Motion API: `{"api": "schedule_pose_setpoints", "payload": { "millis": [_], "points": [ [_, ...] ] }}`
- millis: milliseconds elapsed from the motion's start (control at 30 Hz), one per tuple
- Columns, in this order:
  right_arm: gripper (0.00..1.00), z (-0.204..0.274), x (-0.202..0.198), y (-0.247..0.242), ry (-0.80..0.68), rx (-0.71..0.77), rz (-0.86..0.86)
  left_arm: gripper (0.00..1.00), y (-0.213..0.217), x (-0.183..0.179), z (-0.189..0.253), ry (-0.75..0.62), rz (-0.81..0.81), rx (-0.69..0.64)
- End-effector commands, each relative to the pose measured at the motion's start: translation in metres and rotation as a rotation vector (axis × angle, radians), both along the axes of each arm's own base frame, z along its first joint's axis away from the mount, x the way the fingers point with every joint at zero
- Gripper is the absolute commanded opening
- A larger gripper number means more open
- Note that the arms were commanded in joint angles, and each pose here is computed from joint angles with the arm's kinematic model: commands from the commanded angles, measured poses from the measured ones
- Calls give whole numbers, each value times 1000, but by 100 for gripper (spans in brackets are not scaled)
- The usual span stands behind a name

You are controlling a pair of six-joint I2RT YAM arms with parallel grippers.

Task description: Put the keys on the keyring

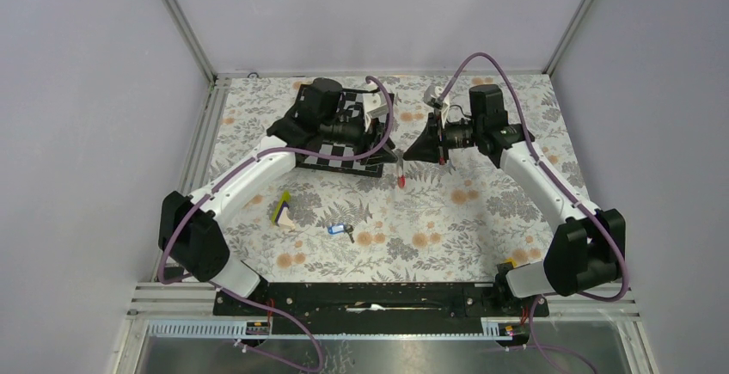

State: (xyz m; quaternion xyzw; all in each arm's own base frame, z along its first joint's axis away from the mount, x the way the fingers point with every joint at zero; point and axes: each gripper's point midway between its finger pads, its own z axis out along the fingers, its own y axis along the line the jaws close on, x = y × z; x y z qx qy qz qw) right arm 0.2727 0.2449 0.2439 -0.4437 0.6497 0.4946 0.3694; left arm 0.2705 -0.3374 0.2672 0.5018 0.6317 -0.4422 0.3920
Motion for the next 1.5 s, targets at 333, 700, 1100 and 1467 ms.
{"api": "schedule_pose_setpoints", "payload": {
  "millis": [333,700,1100,1467],
  "points": [
    [2,15,-16,6,-41,78,75,34,-17,-8,7,-83,-112,-35],
    [2,12,-18,6,-38,80,78,19,-22,-8,3,-91,-125,-29],
    [4,10,-19,6,-35,81,77,0,-23,-9,-2,-100,-142,-16],
    [41,6,-21,-6,-110,-21,43,0,-10,-24,-9,-177,-191,3]
  ]
}}
